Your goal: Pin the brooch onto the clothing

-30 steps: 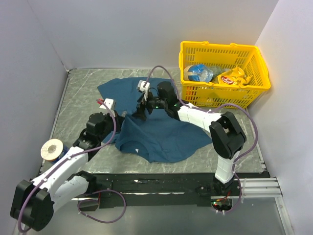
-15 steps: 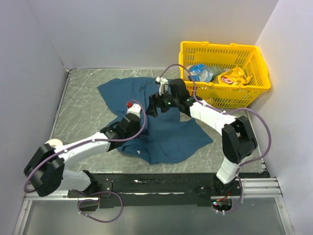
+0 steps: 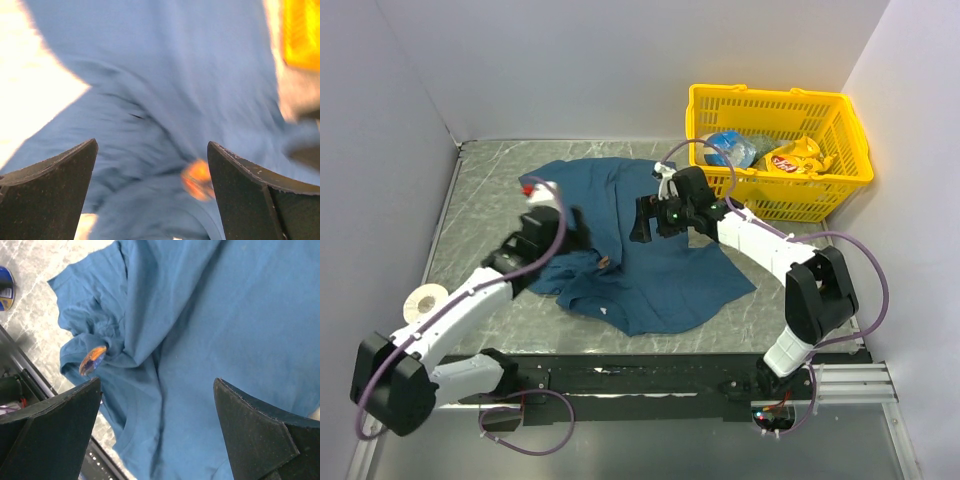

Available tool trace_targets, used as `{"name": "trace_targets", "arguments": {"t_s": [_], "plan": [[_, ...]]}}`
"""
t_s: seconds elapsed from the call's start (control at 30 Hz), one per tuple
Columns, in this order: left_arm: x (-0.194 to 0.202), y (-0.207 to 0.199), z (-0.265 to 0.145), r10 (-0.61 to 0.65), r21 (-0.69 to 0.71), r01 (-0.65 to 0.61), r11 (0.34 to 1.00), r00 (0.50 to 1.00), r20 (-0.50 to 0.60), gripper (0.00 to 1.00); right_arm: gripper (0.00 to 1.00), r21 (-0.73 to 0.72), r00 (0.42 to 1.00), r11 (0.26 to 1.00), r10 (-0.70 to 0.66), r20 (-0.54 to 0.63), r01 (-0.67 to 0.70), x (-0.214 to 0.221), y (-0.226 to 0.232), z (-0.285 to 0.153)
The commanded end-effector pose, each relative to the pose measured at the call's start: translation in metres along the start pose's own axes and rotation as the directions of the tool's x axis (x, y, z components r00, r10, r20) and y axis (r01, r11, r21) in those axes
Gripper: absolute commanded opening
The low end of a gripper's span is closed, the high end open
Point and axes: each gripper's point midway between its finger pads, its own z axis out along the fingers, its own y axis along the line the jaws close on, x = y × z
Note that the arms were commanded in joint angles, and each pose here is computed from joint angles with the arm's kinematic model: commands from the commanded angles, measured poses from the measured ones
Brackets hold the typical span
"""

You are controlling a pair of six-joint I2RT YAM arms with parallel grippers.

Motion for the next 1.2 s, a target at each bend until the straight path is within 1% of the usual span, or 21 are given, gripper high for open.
{"name": "trace_targets", "arguments": {"t_s": [0.0,0.03,0.07,0.1,0.13,0.17,0.2,0.23,0.27,0.4,0.5,0.53,0.6,0.7,0.73,0.8,0.83,0.9,0.93,1.1,1.17], "plan": [[-0.003,0.048,0.000,-0.237,-0.058,0.233,0.971,0.969,-0.073,0.96,1.00,0.056,0.999,0.998,0.025,0.038,-0.027,-0.006,-0.002,-0.019],[-0.001,0.061,0.001,-0.268,-0.094,0.260,0.961,0.960,-0.080,0.96,1.00,0.068,0.999,0.997,0.030,0.032,-0.032,-0.003,-0.004,-0.020],[-0.001,0.085,0.004,-0.315,-0.158,0.301,0.941,0.946,-0.075,0.96,1.00,0.076,0.999,0.997,0.028,0.028,-0.030,-0.001,-0.006,-0.021],[0.009,0.098,0.004,-0.351,-0.194,0.328,0.925,0.931,-0.100,0.96,1.00,0.093,0.999,0.995,0.027,0.033,-0.030,-0.001,-0.008,-0.022],[0.017,0.103,0.006,-0.387,-0.195,0.358,0.913,0.912,-0.136,0.96,1.00,0.105,0.999,0.994,0.035,0.030,-0.038,0.001,-0.011,-0.023],[0.023,0.126,0.009,-0.463,-0.239,0.423,0.874,0.875,-0.143,0.96,1.00,0.106,0.999,0.994,0.032,0.029,-0.035,0.003,-0.011,-0.022],[0.036,0.136,0.012,-0.502,-0.249,0.457,0.854,0.850,-0.163,0.96,1.00,0.113,0.999,0.993,0.031,0.028,-0.034,0.003,-0.013,-0.023],[0.043,0.136,0.012,-0.542,-0.216,0.502,0.837,0.817,-0.199,0.97,1.00,0.117,0.999,0.993,0.029,0.027,-0.032,0.003,-0.013,-0.024],[0.048,0.153,0.013,-0.585,-0.248,0.538,0.806,0.789,-0.189,0.98,1.00,0.117,0.999,0.993,0.029,0.023,-0.031,0.004,-0.013,-0.024],[0.073,0.185,0.011,-0.641,-0.367,0.553,0.748,0.746,-0.180,0.99,1.00,0.132,1.000,0.991,0.023,0.005,-0.024,0.007,-0.017,-0.022],[0.087,0.199,0.009,-0.680,-0.438,0.562,0.701,0.713,-0.172,0.95,1.00,0.145,1.000,0.989,0.026,-0.011,-0.024,0.011,-0.022,-0.019],[0.089,0.200,0.009,-0.683,-0.443,0.563,0.697,0.709,-0.174,0.91,1.00,0.144,1.000,0.989,0.026,-0.015,-0.023,0.011,-0.022,-0.018],[0.095,0.201,0.012,-0.687,-0.447,0.563,0.695,0.704,-0.182,0.88,1.00,0.148,0.999,0.989,0.027,-0.019,-0.024,0.012,-0.024,-0.016],[0.102,0.200,0.018,-0.685,-0.442,0.557,0.703,0.697,-0.212,0.75,1.00,0.153,0.999,0.988,0.036,-0.026,-0.031,0.013,-0.026,-0.014],[0.105,0.200,0.019,-0.684,-0.441,0.554,0.706,0.694,-0.224,0.64,1.00,0.152,0.999,0.988,0.034,-0.026,-0.029,0.012,-0.027,-0.014],[0.116,0.200,0.020,-0.684,-0.451,0.541,0.710,0.682,-0.258,0.49,1.00,0.167,0.998,0.985,0.049,-0.030,-0.043,0.011,-0.032,-0.014],[0.118,0.200,0.021,-0.687,-0.452,0.543,0.708,0.676,-0.265,0.34,1.00,0.168,0.998,0.985,0.049,-0.026,-0.044,0.008,-0.032,-0.015],[0.122,0.198,0.023,-0.693,-0.445,0.551,0.706,0.667,-0.273,0.19,1.00,0.177,0.998,0.983,0.056,-0.017,-0.052,0.005,-0.036,-0.017],[0.123,0.198,0.023,-0.693,-0.447,0.550,0.706,0.666,-0.275,0.03,1.00,0.173,0.998,0.983,0.060,-0.012,-0.057,0.003,-0.035,-0.018],[0.112,0.204,0.021,-0.682,-0.460,0.538,0.707,0.691,-0.239,0.01,1.00,0.183,0.997,0.980,0.073,-0.005,-0.071,0.000,-0.039,-0.022],[0.098,0.208,0.014,-0.674,-0.473,0.537,0.699,0.716,-0.183,0.01,1.00,0.190,0.997,0.979,0.077,-0.012,-0.073,0.004,-0.041,-0.023]]}}
